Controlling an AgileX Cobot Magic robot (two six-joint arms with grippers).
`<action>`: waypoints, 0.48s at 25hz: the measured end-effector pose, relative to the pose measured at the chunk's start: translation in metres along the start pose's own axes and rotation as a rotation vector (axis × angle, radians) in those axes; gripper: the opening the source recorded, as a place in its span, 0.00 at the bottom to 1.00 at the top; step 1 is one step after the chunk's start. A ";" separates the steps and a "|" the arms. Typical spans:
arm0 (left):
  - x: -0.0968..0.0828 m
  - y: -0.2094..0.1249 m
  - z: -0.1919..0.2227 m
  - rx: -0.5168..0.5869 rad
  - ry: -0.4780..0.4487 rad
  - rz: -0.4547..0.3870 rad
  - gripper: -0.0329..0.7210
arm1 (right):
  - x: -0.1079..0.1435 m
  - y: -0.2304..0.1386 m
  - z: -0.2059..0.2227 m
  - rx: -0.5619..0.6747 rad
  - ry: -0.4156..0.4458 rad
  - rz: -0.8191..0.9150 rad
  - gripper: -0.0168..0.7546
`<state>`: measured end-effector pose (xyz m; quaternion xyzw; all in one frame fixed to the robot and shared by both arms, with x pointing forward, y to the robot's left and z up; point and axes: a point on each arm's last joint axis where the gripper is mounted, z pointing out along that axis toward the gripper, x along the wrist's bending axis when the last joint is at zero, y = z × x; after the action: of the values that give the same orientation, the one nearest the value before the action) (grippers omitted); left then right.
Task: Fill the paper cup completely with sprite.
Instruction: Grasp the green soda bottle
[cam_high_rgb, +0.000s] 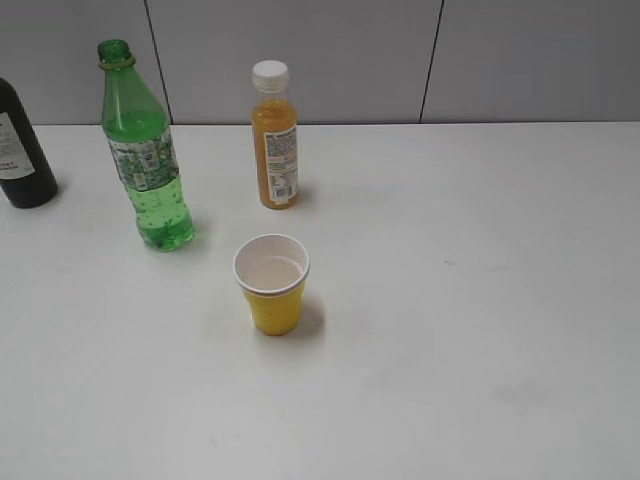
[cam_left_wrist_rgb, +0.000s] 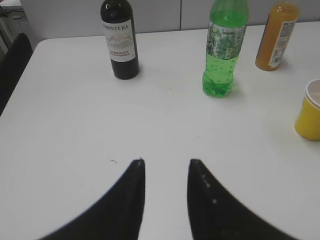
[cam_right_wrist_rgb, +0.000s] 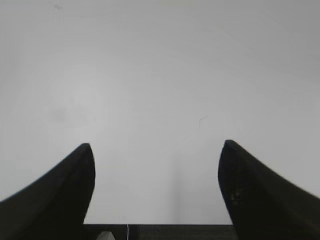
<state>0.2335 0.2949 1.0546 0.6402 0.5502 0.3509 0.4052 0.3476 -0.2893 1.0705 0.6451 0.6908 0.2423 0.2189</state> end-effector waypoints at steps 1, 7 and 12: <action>0.000 0.000 0.000 0.000 0.000 0.000 0.36 | 0.000 -0.012 0.001 -0.011 0.000 0.000 0.79; 0.000 0.000 0.000 0.000 0.000 0.000 0.36 | 0.000 -0.063 -0.006 -0.151 0.010 0.004 0.79; 0.000 0.000 0.000 0.000 0.000 0.000 0.36 | 0.001 -0.083 -0.019 -0.299 0.031 0.013 0.79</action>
<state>0.2335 0.2949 1.0546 0.6402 0.5502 0.3509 0.4052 0.2709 -0.2936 1.0348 0.6059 0.6462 0.3539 0.3002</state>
